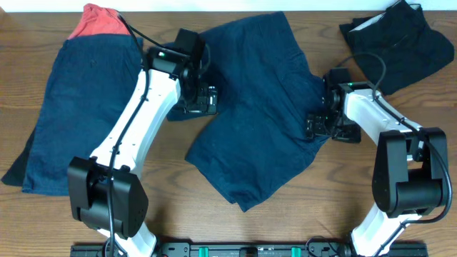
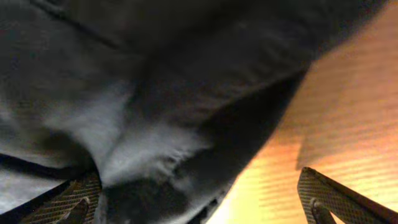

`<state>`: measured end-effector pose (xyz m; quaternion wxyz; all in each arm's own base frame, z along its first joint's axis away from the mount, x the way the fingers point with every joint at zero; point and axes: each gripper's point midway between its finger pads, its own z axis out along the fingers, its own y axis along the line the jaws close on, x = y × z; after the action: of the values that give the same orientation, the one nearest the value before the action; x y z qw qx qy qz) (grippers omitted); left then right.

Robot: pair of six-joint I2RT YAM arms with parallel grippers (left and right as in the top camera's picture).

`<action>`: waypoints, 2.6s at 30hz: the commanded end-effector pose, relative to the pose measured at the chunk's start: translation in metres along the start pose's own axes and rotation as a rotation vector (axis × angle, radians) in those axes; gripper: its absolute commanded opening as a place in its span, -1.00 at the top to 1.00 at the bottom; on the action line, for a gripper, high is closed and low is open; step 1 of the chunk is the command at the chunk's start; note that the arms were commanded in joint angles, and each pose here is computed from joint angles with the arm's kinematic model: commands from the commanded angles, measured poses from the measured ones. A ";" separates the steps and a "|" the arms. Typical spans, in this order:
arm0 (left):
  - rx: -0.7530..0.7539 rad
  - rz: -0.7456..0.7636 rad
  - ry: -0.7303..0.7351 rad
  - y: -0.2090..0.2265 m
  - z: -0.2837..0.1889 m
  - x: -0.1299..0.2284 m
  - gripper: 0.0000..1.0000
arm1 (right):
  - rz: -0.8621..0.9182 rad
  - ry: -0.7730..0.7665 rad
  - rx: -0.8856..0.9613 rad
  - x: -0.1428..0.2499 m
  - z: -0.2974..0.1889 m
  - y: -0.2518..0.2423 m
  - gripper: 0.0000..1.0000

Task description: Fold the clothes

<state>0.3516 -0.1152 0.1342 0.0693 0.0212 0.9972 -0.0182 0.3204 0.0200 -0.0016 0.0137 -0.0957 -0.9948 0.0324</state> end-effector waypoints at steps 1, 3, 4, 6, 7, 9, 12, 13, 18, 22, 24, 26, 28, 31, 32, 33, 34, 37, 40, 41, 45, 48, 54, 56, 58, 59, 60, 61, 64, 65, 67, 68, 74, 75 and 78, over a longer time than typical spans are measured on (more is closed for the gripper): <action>-0.010 -0.007 0.030 0.001 0.007 0.008 -0.96 | 0.101 0.041 0.038 0.013 0.007 -0.017 -0.99; -0.013 -0.007 0.041 0.002 0.009 0.010 -0.96 | 0.130 0.068 0.046 0.021 0.009 -0.022 -0.98; -0.014 -0.007 0.045 0.003 0.010 0.012 -0.96 | 0.135 0.083 0.049 0.025 0.011 -0.025 -0.98; -0.016 -0.007 0.050 0.003 0.012 0.013 -0.96 | 0.140 0.115 0.059 0.034 0.013 -0.029 -0.99; -0.016 -0.007 0.050 0.003 0.012 0.013 -0.96 | 0.139 0.132 0.061 0.038 0.013 -0.030 -0.99; -0.015 -0.007 0.047 0.003 0.013 0.013 -0.96 | 0.133 0.168 0.044 0.046 0.012 -0.027 -0.98; -0.011 -0.006 0.033 0.002 0.013 0.009 -0.96 | 0.059 0.217 -0.046 0.058 0.008 -0.007 -0.99; -0.010 -0.006 0.029 0.002 0.013 0.008 -0.96 | 0.034 0.223 -0.071 0.061 0.005 -0.001 -0.99; -0.008 -0.006 0.021 0.001 0.016 0.006 -0.96 | -0.050 0.198 -0.112 0.073 -0.023 0.018 -0.99; -0.013 -0.007 0.024 0.002 0.019 0.008 -0.96 | -0.076 0.093 -0.136 0.073 -0.058 0.021 -0.98; -0.018 -0.007 0.020 0.003 0.019 0.007 -0.96 | -0.076 -0.003 -0.167 0.065 -0.077 0.023 -0.99; -0.018 -0.007 0.021 0.003 0.019 0.007 -0.96 | -0.090 -0.111 -0.190 0.054 -0.096 0.024 -0.98; -0.022 -0.007 0.033 0.004 0.019 0.010 -0.96 | -0.097 -0.199 -0.181 0.045 -0.110 0.020 -0.98; -0.035 -0.026 0.074 0.007 0.018 0.020 -0.98 | -0.079 -0.287 -0.135 0.035 -0.123 0.008 -0.99; -0.039 -0.032 0.088 0.008 0.018 0.024 -0.99 | -0.070 -0.302 -0.130 0.032 -0.125 0.005 -0.98; -0.045 -0.034 0.106 0.008 0.019 0.029 -1.00 | -0.061 -0.315 -0.133 0.029 -0.126 0.004 -0.98; -0.050 -0.038 0.121 0.009 0.021 0.033 -0.97 | -0.054 -0.323 -0.137 0.026 -0.127 0.003 -0.98; -0.060 -0.038 0.152 0.009 0.031 0.045 -0.97 | -0.042 -0.345 -0.164 0.019 -0.129 0.003 -0.99; -0.055 -0.038 0.159 0.009 0.049 0.052 -0.97 | -0.062 -0.374 -0.167 0.012 -0.131 0.004 -0.98; -0.050 -0.038 0.162 0.009 0.054 0.054 -0.97 | -0.066 -0.382 -0.169 0.010 -0.132 0.004 -0.99; 0.101 0.180 0.210 -0.018 0.067 0.072 -0.93 | -0.065 -0.417 -0.178 0.002 -0.136 0.007 -0.98; 0.146 0.347 0.242 -0.033 0.072 0.090 -0.86 | -0.064 -0.436 -0.183 -0.002 -0.138 0.008 -0.99; 0.140 0.425 0.271 -0.039 0.085 0.109 -0.20 | -0.065 -0.446 -0.190 -0.004 -0.139 0.009 -0.98; 0.139 0.428 0.275 -0.038 0.091 0.113 0.23 | -0.066 -0.450 -0.195 -0.005 -0.140 0.010 -0.99; 0.126 0.424 0.276 -0.033 0.098 0.116 0.47 | -0.065 -0.453 -0.196 -0.006 -0.140 0.010 -0.99; 0.112 0.426 0.273 -0.030 0.101 0.117 0.49 | -0.065 -0.454 -0.196 -0.006 -0.140 0.010 -0.99; 0.096 0.427 0.269 -0.027 0.104 0.117 0.51 | -0.065 -0.454 -0.196 -0.006 -0.140 0.010 -0.99; 0.083 0.421 0.263 -0.025 0.106 0.116 0.52 | -0.065 -0.455 -0.196 -0.006 -0.140 0.010 -0.99; 0.068 0.421 0.235 -0.022 0.111 0.111 0.74 | -0.066 -0.457 -0.200 -0.007 -0.141 0.011 -0.98; 0.060 0.422 0.218 -0.022 0.113 0.107 0.88 | -0.066 -0.458 -0.201 -0.007 -0.141 0.011 -0.98; 0.040 0.401 0.190 -0.020 0.118 0.103 0.88 | -0.066 -0.460 -0.200 -0.007 -0.141 0.011 -0.99; 0.025 0.402 0.172 -0.017 0.122 0.101 0.88 | -0.066 -0.459 -0.200 -0.007 -0.141 0.011 -0.99; -0.103 0.362 0.118 0.006 0.139 0.099 0.88 | -0.066 -0.457 -0.199 -0.007 -0.140 0.011 -0.99; -0.103 0.362 0.115 0.007 0.140 0.098 0.88 | -0.065 -0.458 -0.200 -0.007 -0.141 0.011 -0.98; -0.103 0.342 0.091 0.011 0.142 0.092 0.88 | -0.065 -0.464 -0.201 -0.008 -0.141 0.011 -0.99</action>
<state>0.2815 -0.1311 -0.0055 0.0352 0.2107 0.9769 0.0012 0.3334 0.0396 0.1377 -0.2205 -0.0567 -0.9726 -0.0470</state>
